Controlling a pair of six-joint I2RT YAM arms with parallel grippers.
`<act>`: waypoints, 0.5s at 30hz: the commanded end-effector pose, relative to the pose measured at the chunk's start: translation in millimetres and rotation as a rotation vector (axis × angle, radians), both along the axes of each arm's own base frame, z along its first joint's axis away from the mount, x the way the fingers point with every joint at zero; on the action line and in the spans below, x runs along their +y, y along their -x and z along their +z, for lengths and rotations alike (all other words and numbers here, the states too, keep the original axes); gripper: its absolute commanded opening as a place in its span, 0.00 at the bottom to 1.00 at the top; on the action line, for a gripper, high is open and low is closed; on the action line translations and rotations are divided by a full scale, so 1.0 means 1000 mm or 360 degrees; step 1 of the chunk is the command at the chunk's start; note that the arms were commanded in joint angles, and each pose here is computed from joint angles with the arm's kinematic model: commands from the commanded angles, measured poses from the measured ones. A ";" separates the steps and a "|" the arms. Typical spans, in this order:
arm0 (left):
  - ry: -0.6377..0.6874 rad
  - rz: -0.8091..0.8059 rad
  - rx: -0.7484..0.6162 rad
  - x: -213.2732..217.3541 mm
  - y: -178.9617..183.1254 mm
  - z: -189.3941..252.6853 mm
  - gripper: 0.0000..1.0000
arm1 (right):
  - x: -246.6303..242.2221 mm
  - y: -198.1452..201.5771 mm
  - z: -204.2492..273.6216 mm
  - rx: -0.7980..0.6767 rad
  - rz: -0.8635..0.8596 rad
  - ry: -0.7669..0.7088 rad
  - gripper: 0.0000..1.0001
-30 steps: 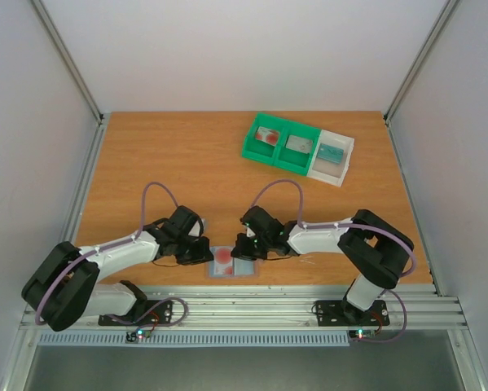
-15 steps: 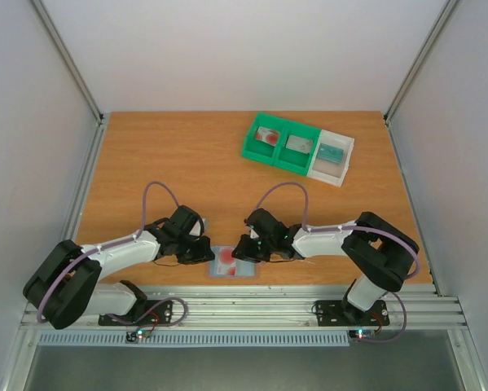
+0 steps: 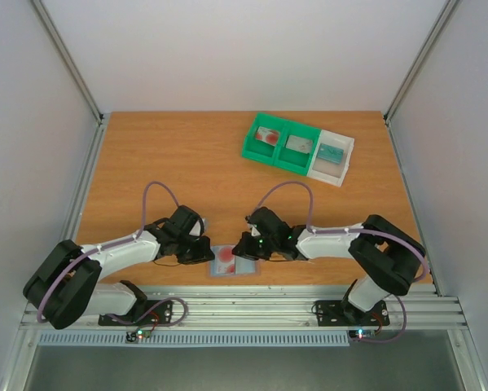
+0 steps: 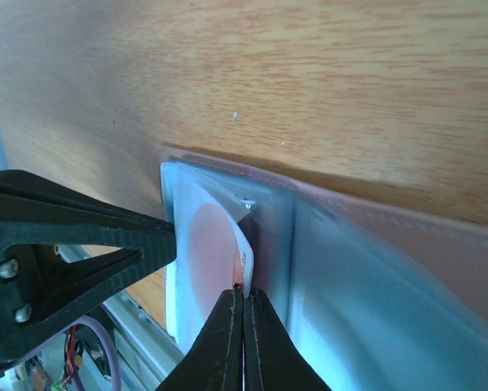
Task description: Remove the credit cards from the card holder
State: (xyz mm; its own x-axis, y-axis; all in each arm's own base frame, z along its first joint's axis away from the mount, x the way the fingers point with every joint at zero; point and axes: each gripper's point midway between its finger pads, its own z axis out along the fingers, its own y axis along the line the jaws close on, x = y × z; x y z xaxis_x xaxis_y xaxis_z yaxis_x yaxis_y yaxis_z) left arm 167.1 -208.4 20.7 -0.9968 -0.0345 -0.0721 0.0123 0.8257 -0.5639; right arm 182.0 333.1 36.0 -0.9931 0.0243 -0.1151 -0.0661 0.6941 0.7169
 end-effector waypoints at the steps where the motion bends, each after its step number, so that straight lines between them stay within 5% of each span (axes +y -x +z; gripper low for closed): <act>1: -0.0081 0.0006 -0.0013 0.009 0.000 -0.009 0.05 | -0.024 -0.003 -0.002 -0.0053 -0.0067 0.0150 0.01; 11: -0.0060 0.0000 -0.0019 0.005 -0.003 -0.004 0.05 | -0.042 -0.005 0.029 -0.0158 -0.0106 0.0204 0.01; 15: -0.0011 0.0001 -0.0030 -0.001 -0.005 0.009 0.12 | -0.050 -0.007 0.048 -0.0219 -0.0141 0.0207 0.01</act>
